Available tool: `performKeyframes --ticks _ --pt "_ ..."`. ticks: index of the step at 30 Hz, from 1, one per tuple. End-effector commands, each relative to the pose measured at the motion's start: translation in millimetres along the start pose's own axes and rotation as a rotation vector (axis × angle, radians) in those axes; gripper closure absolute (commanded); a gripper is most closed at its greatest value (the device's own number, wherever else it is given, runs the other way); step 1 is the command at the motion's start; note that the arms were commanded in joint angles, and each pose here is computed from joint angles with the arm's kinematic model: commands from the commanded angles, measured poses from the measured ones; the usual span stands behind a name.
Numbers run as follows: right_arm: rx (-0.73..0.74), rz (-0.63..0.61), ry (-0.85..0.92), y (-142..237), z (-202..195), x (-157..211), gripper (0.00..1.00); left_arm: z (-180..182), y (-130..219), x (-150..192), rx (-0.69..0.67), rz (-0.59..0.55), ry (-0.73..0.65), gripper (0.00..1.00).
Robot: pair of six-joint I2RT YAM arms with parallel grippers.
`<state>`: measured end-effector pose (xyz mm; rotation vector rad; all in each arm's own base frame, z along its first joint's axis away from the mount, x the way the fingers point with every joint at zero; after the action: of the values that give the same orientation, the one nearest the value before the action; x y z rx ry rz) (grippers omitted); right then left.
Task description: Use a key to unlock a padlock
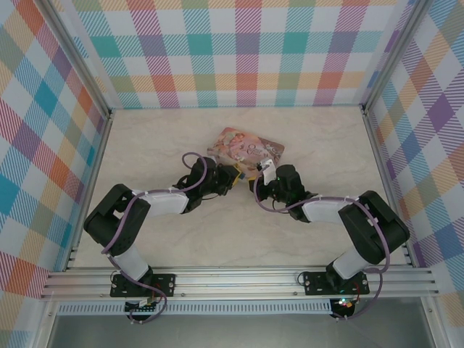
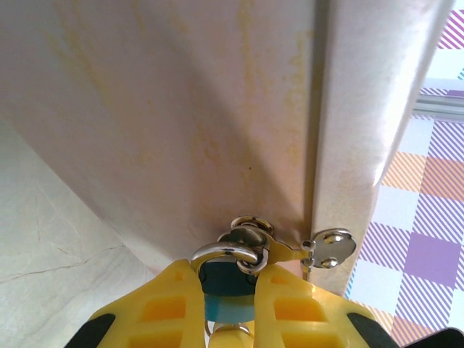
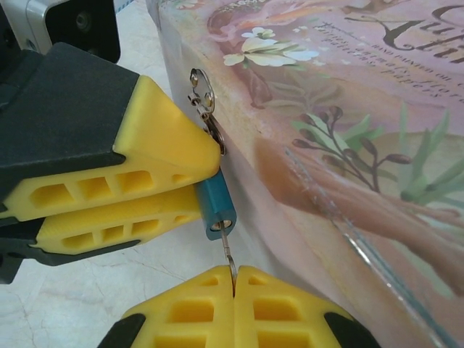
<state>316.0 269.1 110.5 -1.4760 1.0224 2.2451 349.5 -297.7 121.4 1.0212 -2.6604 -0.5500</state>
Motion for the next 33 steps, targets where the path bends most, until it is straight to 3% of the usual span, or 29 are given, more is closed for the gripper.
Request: performKeyframes --ticks 1,9,20,33 --pt "-0.197 -0.101 -0.046 -4.6 40.0 -44.8 0.99 -21.0 0.6 28.7 0.076 0.121 -0.026 0.96" --pt "-0.225 -0.065 -0.106 -7.1 43.0 -39.7 0.99 -17.1 -0.3 28.1 0.07 0.12 -0.024 0.96" --pt "-0.015 -0.083 0.15 -2.3 17.5 -36.7 1.0 -20.4 0.5 28.9 0.071 0.122 -0.032 0.96" --pt "-0.156 -0.059 0.003 1.1 31.4 -52.4 1.0 -4.7 -2.9 27.1 0.019 0.115 -0.073 0.96"
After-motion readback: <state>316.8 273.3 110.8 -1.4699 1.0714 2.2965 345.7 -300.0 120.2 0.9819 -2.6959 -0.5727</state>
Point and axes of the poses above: each hand's point on the last joint's axis, 136 mm out from that joint toward the fingers, its own y axis back along the fingers, its own z axis along the line the jaws close on, x = y × z, the point moved 1 cm from there along y, back along the fingers, and after that the axes turned 5 degrees about y, right-handed, at the moved point
